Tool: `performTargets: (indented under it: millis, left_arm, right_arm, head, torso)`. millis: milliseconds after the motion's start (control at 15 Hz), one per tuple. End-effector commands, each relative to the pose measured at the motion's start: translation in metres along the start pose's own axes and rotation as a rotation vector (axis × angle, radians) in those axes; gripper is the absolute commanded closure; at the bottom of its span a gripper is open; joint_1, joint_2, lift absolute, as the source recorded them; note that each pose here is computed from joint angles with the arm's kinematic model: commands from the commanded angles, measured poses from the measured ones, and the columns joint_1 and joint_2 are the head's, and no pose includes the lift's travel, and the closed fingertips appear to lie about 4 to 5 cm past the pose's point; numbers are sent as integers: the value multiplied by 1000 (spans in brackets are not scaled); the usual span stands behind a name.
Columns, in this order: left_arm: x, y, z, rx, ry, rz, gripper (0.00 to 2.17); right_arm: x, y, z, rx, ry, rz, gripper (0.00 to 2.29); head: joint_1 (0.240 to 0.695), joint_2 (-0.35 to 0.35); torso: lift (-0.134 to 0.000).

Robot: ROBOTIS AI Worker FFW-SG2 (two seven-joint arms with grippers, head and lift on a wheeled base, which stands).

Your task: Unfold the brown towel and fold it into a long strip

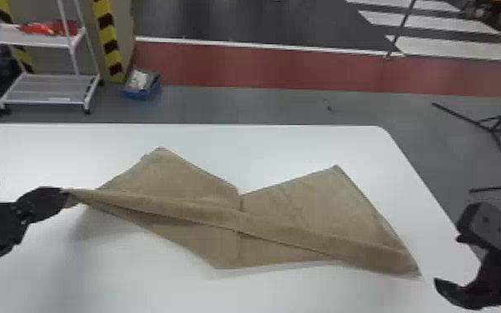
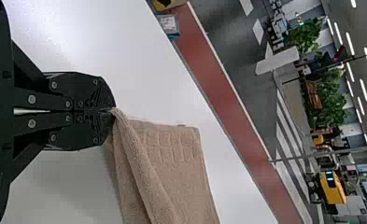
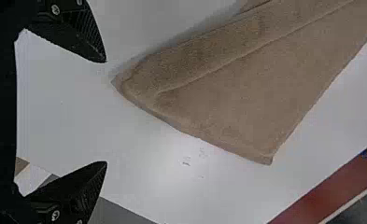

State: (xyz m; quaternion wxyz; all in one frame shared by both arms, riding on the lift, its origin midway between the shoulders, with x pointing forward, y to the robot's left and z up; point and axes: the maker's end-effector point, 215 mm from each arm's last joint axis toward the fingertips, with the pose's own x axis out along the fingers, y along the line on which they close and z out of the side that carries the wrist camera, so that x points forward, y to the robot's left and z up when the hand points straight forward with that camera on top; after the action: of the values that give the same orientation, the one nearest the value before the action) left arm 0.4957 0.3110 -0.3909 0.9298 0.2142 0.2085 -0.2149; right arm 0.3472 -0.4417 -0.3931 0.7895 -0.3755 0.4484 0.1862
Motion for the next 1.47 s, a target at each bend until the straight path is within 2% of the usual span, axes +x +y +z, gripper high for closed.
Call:
performTargets:
  millis: [0, 200, 533, 667, 800, 1067, 1133, 1333, 1400]
  left_arm:
    - [0, -1, -2, -2, 3, 0, 1625]
    - [0, -3, -4, -5, 6, -4, 1625]
    - [-1, -5, -8, -4, 14, -7, 1625]
    - [-2, -5, -8, -2, 13, -8, 1625]
    - [-3, -3, -10, -1, 14, -4, 1625]
    - [-5, 0, -11, -1, 14, 0, 1625]
    - [-5, 0, -11, -3, 13, 1, 1625]
    - [-10, 6, -6, -2, 3, 8, 1625]
    - [-13, 11, 0, 2, -8, 18, 1625]
  right_arm:
    - [18, 8, -14, -21, 63, 37, 164]
    - [39, 27, -8, -50, 91, 91, 336]
    - [59, 32, 9, -77, 90, 114, 383]
    - [65, 35, 16, -77, 85, 128, 485]
    - [66, 36, 21, -76, 73, 144, 728]
    - [57, 32, 23, -26, 24, 149, 1777]
    - [53, 28, 20, -2, 12, 146, 1838]
    - [16, -2, 38, 91, -135, 101, 1882]
    - [-2, -13, 44, 170, -214, 95, 1959]
  head:
    - [695, -168]
    - [695, -180]
    - [695, -150]
    - [695, -144]
    - [695, -133]
    - [695, -116]
    - [695, -116]
    - [695, -121]
    - [695, -122]
  torso:
    - [-126]
    - [-126]
    - [-126]
    - [-126]
    - [-126]
    - [-126]
    - [-126]
    - [-126]
    - [-126]
